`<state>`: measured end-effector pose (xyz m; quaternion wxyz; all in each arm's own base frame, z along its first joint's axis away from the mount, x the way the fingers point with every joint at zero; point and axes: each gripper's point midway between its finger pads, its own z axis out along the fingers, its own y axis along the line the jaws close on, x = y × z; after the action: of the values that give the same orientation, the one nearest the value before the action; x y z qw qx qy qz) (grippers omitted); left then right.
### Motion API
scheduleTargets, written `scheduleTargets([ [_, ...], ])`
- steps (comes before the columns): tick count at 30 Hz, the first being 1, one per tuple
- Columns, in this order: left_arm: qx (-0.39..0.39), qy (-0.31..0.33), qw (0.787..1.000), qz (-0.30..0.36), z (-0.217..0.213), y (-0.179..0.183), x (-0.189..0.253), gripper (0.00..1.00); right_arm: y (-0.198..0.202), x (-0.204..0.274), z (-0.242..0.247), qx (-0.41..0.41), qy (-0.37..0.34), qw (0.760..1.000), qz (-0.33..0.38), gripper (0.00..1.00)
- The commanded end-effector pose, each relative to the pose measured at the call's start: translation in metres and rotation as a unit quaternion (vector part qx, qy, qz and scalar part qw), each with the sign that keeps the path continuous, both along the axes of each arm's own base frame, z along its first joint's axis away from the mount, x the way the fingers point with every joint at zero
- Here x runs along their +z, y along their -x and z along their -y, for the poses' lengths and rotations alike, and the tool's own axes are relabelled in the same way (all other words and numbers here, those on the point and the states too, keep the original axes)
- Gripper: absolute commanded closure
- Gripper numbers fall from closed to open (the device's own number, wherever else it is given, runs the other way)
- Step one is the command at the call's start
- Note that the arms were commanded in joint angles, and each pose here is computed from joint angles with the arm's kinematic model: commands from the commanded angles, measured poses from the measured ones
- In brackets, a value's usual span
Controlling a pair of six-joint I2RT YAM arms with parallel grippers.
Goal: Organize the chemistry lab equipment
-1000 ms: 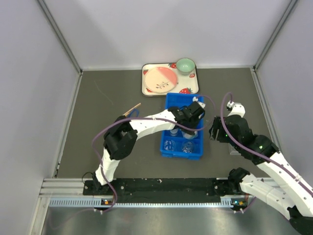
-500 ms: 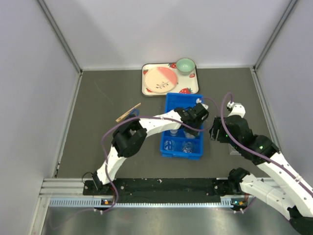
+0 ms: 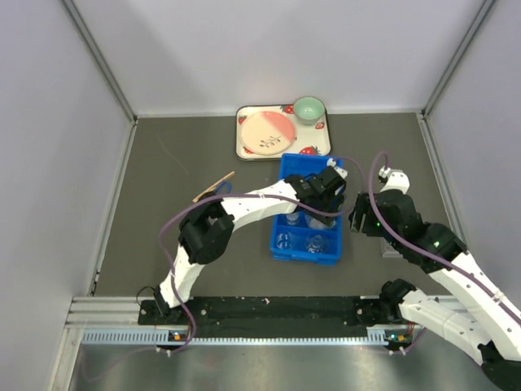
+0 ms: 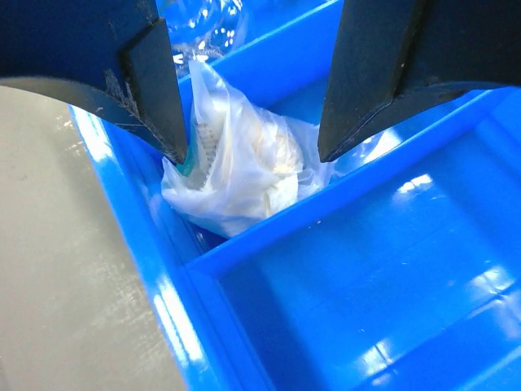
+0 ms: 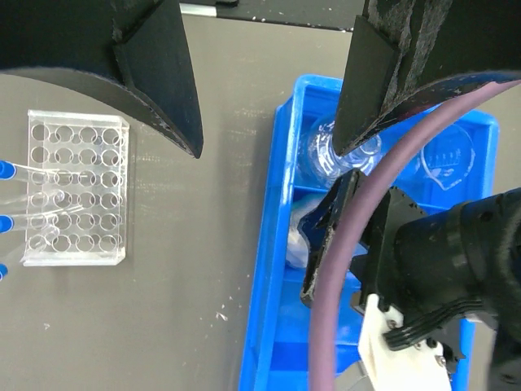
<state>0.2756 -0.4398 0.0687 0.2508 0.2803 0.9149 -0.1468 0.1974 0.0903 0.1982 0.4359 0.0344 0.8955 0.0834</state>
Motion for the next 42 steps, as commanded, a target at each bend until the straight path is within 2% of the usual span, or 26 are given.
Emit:
scheduleTargets([
  [1, 0.0, 0.058, 0.996, 0.07, 0.004, -0.012, 0.09, 0.3, -0.007, 0.03, 0.001, -0.008, -0.015, 0.999, 0.034, 0.34],
  [9, 0.029, 0.059, 0.991, 0.117, -0.035, -0.024, 0.16, 0.32, -0.013, 0.043, 0.0, -0.014, -0.016, 0.999, 0.045, 0.34],
  [16, 0.118, 0.051, 0.985, 0.112, -0.129, -0.052, 0.183, 0.32, -0.023, 0.053, -0.009, -0.008, -0.022, 0.998, 0.056, 0.34],
  [22, 0.188, 0.033, 0.978, 0.085, -0.209, -0.065, 0.161, 0.32, -0.034, 0.052, -0.029, 0.013, -0.045, 0.998, 0.052, 0.34],
  [27, 0.236, 0.002, 0.971, 0.048, -0.259, -0.069, 0.124, 0.32, -0.038, 0.039, -0.04, 0.021, -0.055, 0.998, 0.036, 0.34],
  [31, 0.266, 0.006, 0.964, 0.032, -0.285, -0.074, 0.095, 0.32, -0.039, 0.028, -0.043, 0.024, -0.05, 0.998, 0.027, 0.34],
  [36, 0.299, 0.006, 0.954, -0.027, -0.314, -0.07, 0.055, 0.34, -0.039, 0.022, -0.045, 0.028, -0.05, 0.998, 0.022, 0.34],
  [42, 0.313, 0.001, 0.949, -0.04, -0.329, -0.074, 0.039, 0.35, -0.039, 0.017, -0.045, 0.03, -0.047, 0.998, 0.019, 0.34],
])
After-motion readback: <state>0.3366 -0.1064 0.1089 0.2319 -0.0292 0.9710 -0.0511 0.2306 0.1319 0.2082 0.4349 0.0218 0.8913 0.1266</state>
